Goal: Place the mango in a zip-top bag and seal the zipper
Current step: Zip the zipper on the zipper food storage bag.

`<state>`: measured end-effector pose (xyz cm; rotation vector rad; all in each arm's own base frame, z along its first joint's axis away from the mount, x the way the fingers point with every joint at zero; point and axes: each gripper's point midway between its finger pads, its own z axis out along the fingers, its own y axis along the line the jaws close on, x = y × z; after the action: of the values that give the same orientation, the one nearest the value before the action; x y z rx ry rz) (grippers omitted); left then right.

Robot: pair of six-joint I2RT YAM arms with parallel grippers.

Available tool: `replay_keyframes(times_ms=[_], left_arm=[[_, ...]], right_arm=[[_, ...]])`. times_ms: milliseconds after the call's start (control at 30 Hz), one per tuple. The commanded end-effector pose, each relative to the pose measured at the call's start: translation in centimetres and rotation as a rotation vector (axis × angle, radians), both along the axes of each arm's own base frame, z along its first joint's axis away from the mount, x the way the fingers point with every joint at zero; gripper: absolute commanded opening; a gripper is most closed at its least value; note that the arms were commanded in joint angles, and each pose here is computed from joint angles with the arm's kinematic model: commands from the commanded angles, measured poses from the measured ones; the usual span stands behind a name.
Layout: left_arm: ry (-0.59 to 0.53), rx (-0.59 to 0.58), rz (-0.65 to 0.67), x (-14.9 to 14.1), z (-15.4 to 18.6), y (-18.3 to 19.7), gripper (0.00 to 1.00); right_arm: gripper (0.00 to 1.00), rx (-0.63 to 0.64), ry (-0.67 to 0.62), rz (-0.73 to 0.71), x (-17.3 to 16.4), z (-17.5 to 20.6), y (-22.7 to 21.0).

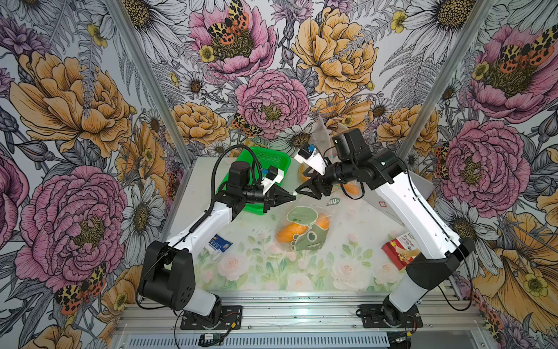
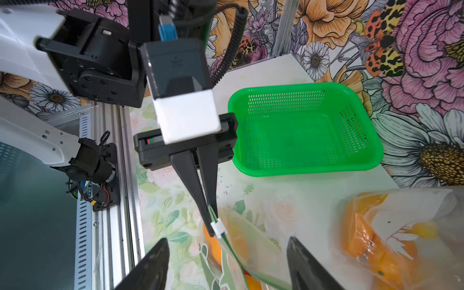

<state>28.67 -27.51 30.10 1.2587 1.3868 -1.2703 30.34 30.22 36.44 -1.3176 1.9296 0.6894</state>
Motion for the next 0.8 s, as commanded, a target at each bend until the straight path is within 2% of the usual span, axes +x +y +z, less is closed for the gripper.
replay_keyframes(times_ms=[0, 233, 300, 500, 667, 767], left_arm=[[-0.017, -0.008, 0.013, -0.4, 0.8, 0.6, 0.0], [-0.007, -0.009, 0.001, -0.6, 0.5, 0.6, 0.0], [-0.006, -0.011, -0.002, -0.6, 0.5, 0.6, 0.0], [-0.011, -0.011, 0.0, -0.6, 0.6, 0.6, 0.0], [-0.012, -0.009, 0.009, -0.4, 0.7, 0.7, 0.0], [-0.016, -0.011, 0.011, -0.3, 0.7, 0.9, 0.0]], right_arm=[[0.74, -0.019, 0.044, 0.031, -0.4, -0.4, 0.0], [0.74, -0.089, 0.155, 0.029, -0.5, -3.2, -0.2], [0.3, 0.026, 0.04, 0.346, -3.0, -1.7, 1.9], [0.2, 0.074, 0.065, 0.383, -3.0, -1.4, 2.9], [0.17, 0.067, 0.075, 0.38, -2.7, -1.7, 3.3], [0.19, 0.049, 0.081, 0.368, -2.5, -2.3, 3.2]])
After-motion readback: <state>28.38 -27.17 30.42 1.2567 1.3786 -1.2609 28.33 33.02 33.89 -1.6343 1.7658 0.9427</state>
